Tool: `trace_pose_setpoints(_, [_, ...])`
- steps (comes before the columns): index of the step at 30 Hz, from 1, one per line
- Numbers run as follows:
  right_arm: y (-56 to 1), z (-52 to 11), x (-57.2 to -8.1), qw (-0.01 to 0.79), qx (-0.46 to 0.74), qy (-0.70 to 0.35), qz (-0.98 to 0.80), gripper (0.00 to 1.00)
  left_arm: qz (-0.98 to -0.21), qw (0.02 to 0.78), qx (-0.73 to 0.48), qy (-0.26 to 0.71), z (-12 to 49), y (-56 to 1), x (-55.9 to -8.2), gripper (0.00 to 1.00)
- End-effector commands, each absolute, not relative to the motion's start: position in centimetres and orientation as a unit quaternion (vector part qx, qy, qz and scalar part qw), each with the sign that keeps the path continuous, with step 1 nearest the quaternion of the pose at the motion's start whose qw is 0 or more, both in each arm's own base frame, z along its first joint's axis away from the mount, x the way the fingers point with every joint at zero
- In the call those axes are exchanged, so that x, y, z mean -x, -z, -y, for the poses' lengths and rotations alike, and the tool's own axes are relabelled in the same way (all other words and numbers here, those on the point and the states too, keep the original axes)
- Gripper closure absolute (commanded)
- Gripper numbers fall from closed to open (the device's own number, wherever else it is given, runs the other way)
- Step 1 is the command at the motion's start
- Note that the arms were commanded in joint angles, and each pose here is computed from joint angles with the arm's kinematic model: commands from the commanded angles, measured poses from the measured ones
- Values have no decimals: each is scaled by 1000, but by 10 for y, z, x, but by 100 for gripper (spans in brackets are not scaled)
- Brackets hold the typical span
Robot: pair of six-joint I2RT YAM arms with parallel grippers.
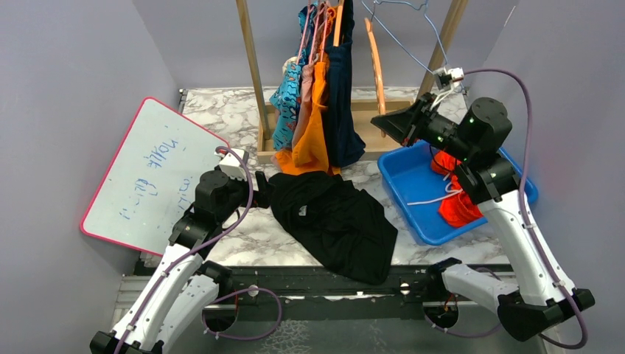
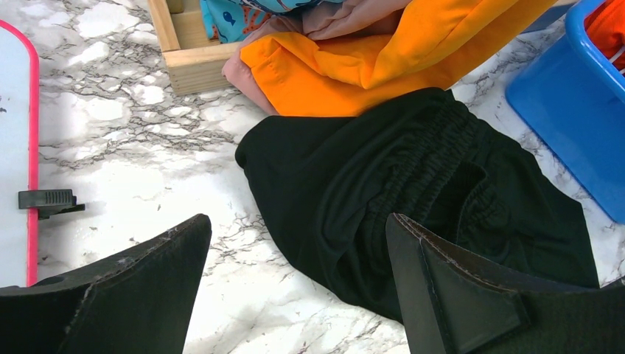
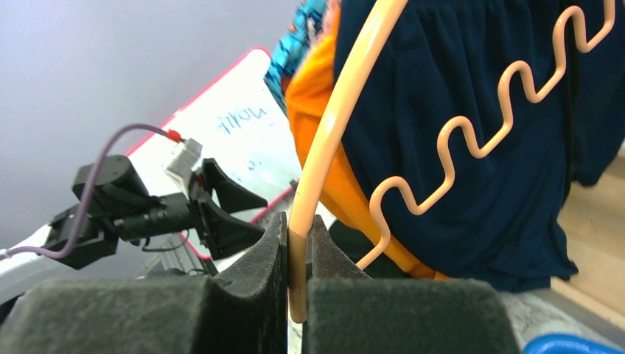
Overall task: Remove the shorts from the hanger
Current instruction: Place the hanger on the clothes rod.
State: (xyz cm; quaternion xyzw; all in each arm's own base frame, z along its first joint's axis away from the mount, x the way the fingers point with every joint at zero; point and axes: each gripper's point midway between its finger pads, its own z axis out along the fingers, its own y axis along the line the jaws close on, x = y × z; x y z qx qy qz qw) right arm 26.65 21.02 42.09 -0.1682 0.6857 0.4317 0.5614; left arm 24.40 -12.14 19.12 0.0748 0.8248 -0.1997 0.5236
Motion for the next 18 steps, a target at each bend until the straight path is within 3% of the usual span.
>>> trace_pose_setpoints(1, [-485, -212, -261, 618, 200, -449, -613, 99, -811, 544, -75, 201, 121, -207, -247, 9])
trace_pose_setpoints(18, [-484, -203, -336, 569, 136, -513, -628, 99, -811, 544, -76, 201, 121, -207, -247, 9])
